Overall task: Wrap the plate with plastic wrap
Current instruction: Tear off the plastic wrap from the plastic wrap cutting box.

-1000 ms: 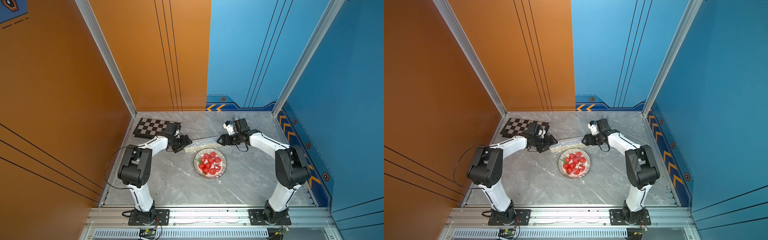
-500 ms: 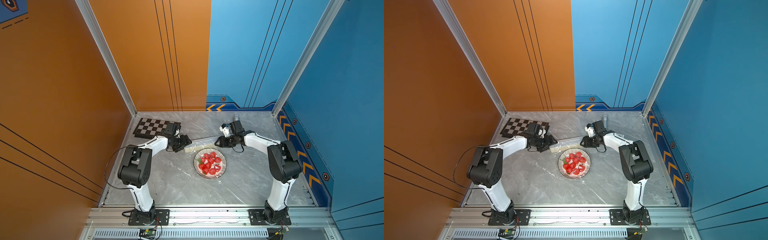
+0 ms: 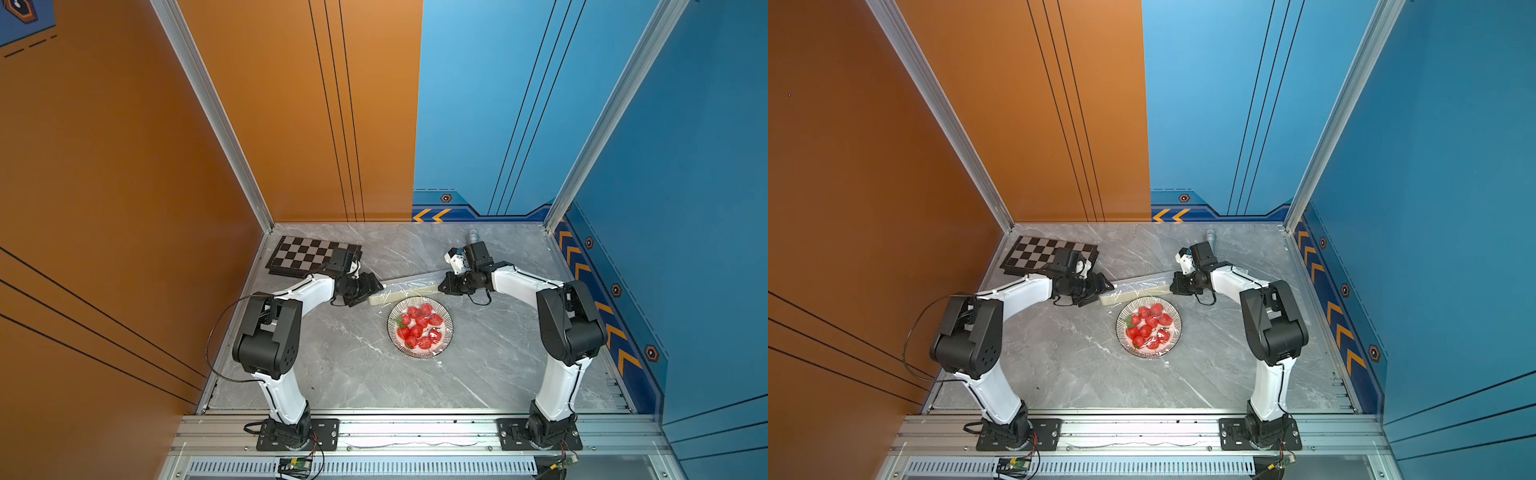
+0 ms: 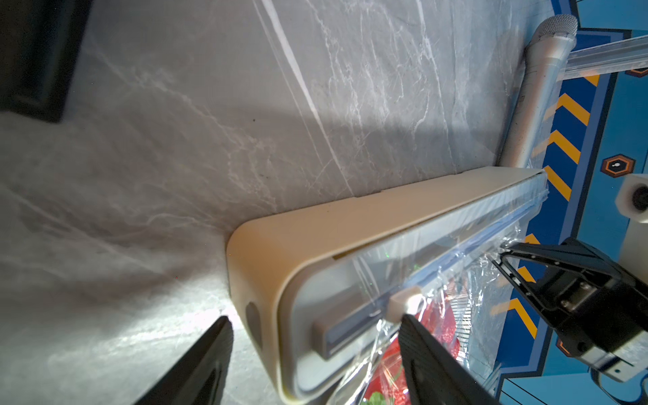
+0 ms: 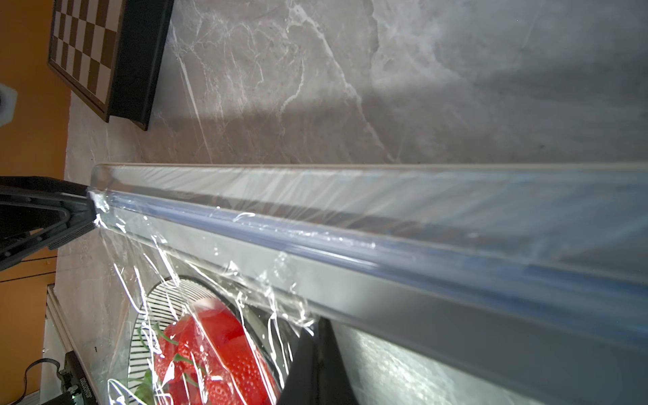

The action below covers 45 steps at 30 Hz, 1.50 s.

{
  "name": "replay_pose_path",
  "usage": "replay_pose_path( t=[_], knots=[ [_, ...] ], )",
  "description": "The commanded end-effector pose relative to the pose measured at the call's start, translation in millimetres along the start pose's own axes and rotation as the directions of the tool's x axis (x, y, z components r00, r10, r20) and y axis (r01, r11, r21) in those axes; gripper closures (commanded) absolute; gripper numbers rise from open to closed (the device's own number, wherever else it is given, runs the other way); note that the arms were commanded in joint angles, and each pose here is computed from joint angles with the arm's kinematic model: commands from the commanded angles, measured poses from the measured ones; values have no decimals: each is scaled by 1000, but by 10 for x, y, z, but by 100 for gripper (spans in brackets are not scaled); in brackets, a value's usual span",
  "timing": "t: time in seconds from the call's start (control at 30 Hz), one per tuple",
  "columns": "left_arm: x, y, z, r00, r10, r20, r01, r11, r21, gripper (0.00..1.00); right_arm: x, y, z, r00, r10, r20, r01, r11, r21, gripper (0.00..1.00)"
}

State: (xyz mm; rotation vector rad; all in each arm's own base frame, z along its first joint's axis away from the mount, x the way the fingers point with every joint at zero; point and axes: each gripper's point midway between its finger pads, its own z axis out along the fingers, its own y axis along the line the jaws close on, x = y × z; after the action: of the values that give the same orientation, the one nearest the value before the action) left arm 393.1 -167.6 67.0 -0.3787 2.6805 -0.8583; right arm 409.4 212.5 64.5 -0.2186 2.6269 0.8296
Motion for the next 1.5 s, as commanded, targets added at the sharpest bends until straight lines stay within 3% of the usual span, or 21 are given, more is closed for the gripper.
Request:
replay_pose_path(
  t=[0.0,0.23,0.47,0.7,0.93,1.17,1.43,1.47],
  knots=[
    [152,452,-8,998,-50,-28,45,987,-151,24,-43,18,-93,999,-21,27,21,1000,7,100],
    [8,367,-126,998,-55,15,57,991,-125,24,-50,25,-106,999,-28,28,28,1000,10,100],
    [-160,-142,-311,997,28,68,-26,999,-28,10,-63,45,-99,999,-33,29,33,999,6,100],
    [-150,-256,-151,998,50,36,-50,999,-19,5,-58,42,-108,999,-36,28,36,999,7,99],
    [-95,-210,51,998,57,-1,-57,997,-46,5,-65,30,-112,999,-36,28,35,999,12,99],
    [-85,-134,102,999,51,-5,-51,996,-71,12,-40,15,-113,999,-38,20,37,999,18,100],
    [-68,-17,151,999,40,-14,-42,994,-97,12,-19,-3,-127,999,-42,12,42,999,33,100],
    [-53,10,157,999,37,-17,-39,994,-103,18,-14,-7,-128,999,-42,10,42,999,33,100]
  ],
)
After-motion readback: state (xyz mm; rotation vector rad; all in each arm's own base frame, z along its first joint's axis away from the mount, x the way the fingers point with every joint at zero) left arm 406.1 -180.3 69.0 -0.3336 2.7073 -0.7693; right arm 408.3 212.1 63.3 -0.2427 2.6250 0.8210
